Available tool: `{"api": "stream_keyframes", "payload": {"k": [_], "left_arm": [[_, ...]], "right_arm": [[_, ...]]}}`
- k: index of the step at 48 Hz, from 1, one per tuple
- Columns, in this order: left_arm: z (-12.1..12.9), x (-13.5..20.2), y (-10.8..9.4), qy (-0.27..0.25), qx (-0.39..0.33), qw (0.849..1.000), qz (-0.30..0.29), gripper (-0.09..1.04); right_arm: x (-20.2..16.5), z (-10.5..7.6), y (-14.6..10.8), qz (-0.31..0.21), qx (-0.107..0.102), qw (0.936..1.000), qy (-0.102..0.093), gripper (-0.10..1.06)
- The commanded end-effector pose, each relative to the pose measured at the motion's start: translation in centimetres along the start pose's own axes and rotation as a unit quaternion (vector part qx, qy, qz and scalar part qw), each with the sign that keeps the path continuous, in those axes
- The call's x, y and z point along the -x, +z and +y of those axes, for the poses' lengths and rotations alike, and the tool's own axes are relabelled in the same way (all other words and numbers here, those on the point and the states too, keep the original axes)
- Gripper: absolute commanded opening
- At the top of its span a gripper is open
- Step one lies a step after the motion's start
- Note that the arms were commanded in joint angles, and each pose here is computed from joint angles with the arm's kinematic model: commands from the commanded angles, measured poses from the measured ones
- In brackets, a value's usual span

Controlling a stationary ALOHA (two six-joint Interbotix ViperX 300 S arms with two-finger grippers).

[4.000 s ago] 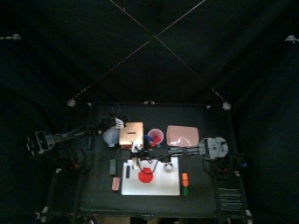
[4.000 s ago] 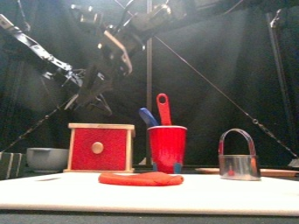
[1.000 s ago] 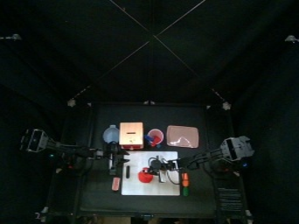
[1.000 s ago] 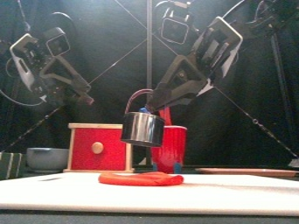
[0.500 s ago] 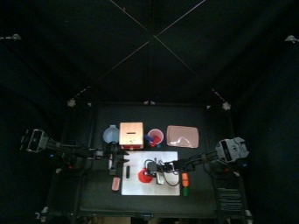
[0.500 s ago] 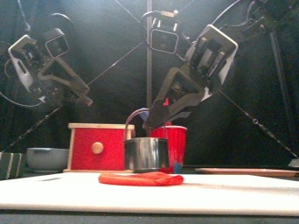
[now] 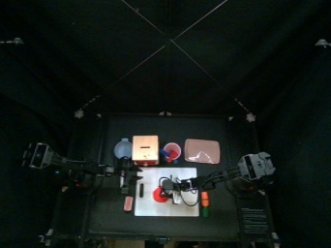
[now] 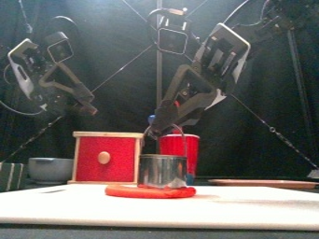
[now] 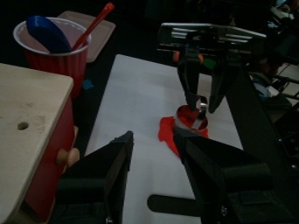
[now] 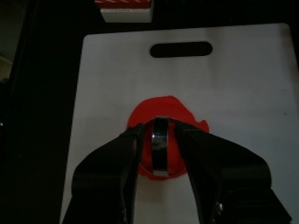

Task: Get the cutter from the drawer then cut the dough then place the extra dough in the bowl
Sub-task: Cut the dough

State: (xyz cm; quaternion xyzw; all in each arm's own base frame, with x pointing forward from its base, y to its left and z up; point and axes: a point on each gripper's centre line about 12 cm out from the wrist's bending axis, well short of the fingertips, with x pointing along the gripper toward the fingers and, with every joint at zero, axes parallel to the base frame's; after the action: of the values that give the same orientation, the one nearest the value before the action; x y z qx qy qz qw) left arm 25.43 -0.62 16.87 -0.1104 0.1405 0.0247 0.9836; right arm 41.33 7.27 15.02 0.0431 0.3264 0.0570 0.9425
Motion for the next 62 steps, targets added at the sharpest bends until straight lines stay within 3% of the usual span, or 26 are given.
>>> {"api": "stream_keyframes", "payload": {"k": [1, 18, 27, 40, 62], "left_arm": [[-0.2, -0.1, 0.5, -0.002, 0.0, 1.0, -0.01, 0.8], [-0.1, -0.1, 0.5, 0.001, 0.006, 1.0, -0.009, 0.8], [-0.1, 0.0, 0.5, 0.001, 0.006, 1.0, -0.009, 0.8], [0.0, 0.0, 0.3, 0.002, 0.005, 1.0, -0.007, 0.8], [0.0, 0.1, 0.2, 0.002, 0.006, 1.0, -0.006, 0.8]], "right_arm": [[0.9, 0.3, 1.9, -0.029, 0.003, 0.9996, 0.004, 0.72], [0.7, 0.3, 1.8, -0.026, 0.006, 0.9996, 0.004, 0.71], [0.6, 0.2, 1.7, -0.025, 0.005, 0.9997, 0.003, 0.58], [0.7, 0.4, 3.5, -0.046, 0.017, 0.9988, 0.006, 0.57], [0.0, 0.2, 2.6, -0.024, -0.011, 0.9996, 0.002, 0.57]]}}
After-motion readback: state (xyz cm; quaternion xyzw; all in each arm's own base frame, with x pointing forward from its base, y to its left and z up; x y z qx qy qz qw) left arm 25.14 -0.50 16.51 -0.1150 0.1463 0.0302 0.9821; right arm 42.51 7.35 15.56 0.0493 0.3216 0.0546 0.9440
